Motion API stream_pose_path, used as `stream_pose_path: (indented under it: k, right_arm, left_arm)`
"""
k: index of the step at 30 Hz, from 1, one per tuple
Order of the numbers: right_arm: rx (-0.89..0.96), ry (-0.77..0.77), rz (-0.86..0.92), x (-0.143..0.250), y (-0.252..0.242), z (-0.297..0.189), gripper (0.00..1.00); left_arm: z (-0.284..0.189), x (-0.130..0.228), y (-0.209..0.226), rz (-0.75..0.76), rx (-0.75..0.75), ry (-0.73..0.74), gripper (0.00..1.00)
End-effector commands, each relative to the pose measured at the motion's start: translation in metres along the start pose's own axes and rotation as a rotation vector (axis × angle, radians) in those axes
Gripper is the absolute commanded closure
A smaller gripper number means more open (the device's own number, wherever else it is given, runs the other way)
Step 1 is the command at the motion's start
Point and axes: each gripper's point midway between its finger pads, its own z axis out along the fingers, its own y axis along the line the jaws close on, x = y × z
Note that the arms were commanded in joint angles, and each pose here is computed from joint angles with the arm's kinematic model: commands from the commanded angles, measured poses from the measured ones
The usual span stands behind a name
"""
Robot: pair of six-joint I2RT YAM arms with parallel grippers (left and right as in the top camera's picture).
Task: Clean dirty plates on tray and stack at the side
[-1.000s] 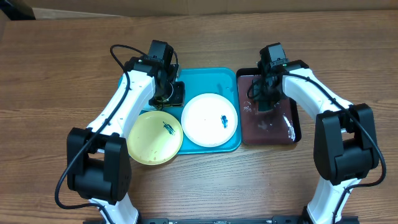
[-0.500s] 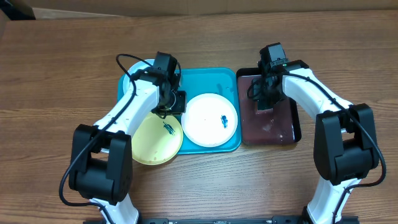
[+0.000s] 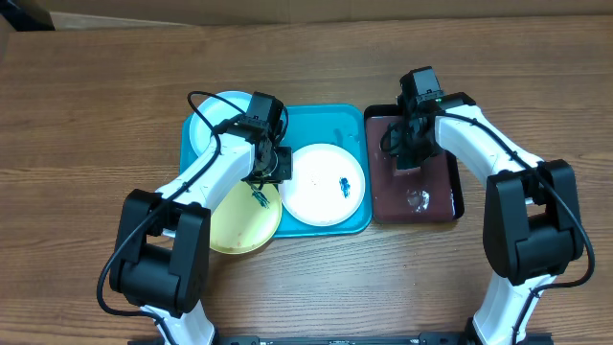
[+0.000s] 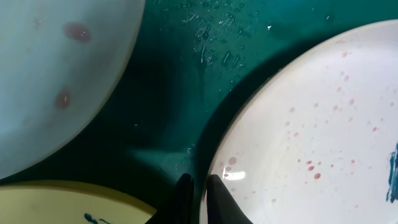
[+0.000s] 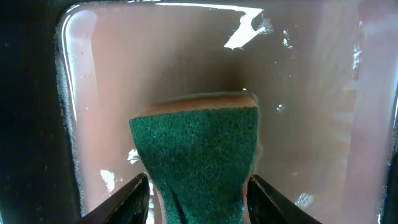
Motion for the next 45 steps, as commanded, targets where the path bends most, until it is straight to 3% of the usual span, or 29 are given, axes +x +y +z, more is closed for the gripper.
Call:
stream_pose_path:
  k: [1,12,15,17,26,35,39,45]
  right_arm:
    - [0.006,0.003,0.012,0.001,-0.004,0.002,0.48]
    - [0.021,0.001,0.002,-0.004,-0.006,-0.006,0.46]
    - [0.021,-0.001,0.002,-0.008,-0.005,-0.012,0.28]
    - [0.036,-0.005,0.002,-0.010,-0.007,-0.012,0.15]
    - [0.059,-0.032,0.018,-0.027,-0.014,-0.035,0.00]
    - [0.059,-0.032,0.018,-0.029,-0.014,-0.038,0.00]
    - [0.059,-0.032,0.018,-0.029,-0.014,-0.038,0.00]
    - [0.059,-0.032,0.018,-0.029,-0.014,-0.038,0.00]
  left_arm:
    - [0.005,0.003,0.004,-0.012,-0.024,0.006,0.89]
    - [0.009,0.005,0.004,-0.009,-0.025,0.011,0.81]
    - [0.012,0.005,0.003,-0.006,-0.025,0.011,0.82]
    - [0.013,0.002,0.002,-0.006,-0.022,0.003,0.95]
    - [0.010,-0.017,0.005,-0.018,-0.014,-0.062,0.96]
    - [-0.002,-0.034,0.004,0.012,-0.010,-0.099,0.93]
    - [-0.003,-0.033,0.002,0.006,-0.004,-0.092,0.76]
    - [-0.001,-0.013,0.002,-0.013,-0.028,-0.019,0.81]
